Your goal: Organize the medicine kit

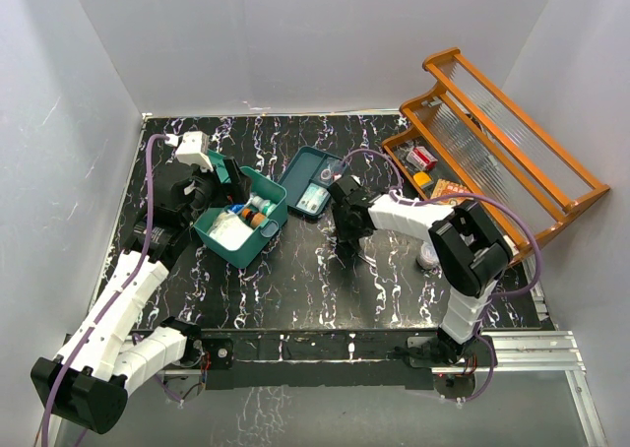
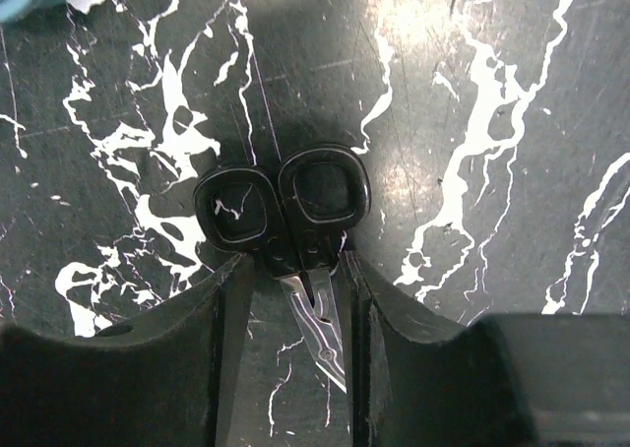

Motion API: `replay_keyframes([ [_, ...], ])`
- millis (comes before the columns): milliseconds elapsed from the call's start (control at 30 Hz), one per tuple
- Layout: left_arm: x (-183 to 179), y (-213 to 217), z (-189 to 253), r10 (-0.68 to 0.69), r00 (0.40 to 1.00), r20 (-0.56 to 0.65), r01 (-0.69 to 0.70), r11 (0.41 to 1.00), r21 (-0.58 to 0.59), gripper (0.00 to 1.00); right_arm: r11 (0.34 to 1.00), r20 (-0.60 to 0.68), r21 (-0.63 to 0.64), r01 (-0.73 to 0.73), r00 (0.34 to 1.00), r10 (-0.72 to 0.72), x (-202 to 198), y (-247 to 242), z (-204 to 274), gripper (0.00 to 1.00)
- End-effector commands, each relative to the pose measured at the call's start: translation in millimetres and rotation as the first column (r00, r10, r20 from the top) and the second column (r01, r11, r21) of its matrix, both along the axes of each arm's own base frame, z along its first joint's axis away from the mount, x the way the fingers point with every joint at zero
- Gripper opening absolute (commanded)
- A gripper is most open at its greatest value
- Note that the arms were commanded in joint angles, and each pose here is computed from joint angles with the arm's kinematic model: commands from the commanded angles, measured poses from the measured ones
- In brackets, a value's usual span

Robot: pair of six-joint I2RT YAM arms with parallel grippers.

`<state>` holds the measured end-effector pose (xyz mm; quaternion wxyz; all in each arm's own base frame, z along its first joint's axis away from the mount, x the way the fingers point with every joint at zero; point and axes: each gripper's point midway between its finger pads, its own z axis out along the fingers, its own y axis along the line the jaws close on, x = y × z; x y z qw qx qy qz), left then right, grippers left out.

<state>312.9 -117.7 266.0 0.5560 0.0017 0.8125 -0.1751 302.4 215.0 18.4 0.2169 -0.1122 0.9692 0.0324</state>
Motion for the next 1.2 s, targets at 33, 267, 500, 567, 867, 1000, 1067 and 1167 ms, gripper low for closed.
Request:
replay_keyframes([
  [33, 0, 5, 20, 0.015, 0.998, 0.056, -0.015, 1.000, 0.000, 0.93, 0.993, -0.099, -0.112, -0.040, 0.995, 0.029, -16, -17, -44, 0.39],
  [267, 0, 5, 20, 0.015, 0.998, 0.055, -0.015, 1.000, 0.000, 0.93, 0.982, -0.084, -0.165, -0.095, 0.993, 0.082, -6, -21, -47, 0.32],
  [500, -2, 6, 20, 0.016, 0.998, 0.054, -0.016, 1.000, 0.001, 0.93, 0.980, -0.061, -0.171, -0.098, 0.994, 0.089, 5, -16, -44, 0.31],
  [567, -3, 6, 20, 0.016, 0.998, 0.054, -0.016, 1.000, 0.001, 0.93, 0.978, -0.060, -0.188, -0.087, 0.995, 0.077, 7, -18, -46, 0.38],
  [867, -2, 6, 19, 0.016, 0.999, 0.052, -0.016, 1.000, -0.001, 0.93, 0.972, -0.038, -0.208, -0.109, 0.994, 0.103, 18, -17, -49, 0.31],
  [1000, -2, 5, 20, 0.015, 0.999, 0.052, -0.014, 1.000, -0.004, 0.93, 0.975, -0.014, -0.193, -0.108, 0.994, 0.107, 22, -13, -46, 0.22],
  [1067, -2, 5, 20, 0.016, 0.999, 0.052, -0.016, 1.000, -0.004, 0.93, 0.978, 0.004, -0.180, -0.102, 0.994, 0.105, 24, -11, -43, 0.20],
  [1167, -3, 5, 21, 0.015, 0.999, 0.053, -0.015, 1.000, -0.005, 0.93, 0.984, 0.030, -0.157, -0.086, 0.995, 0.092, 28, -7, -36, 0.22],
])
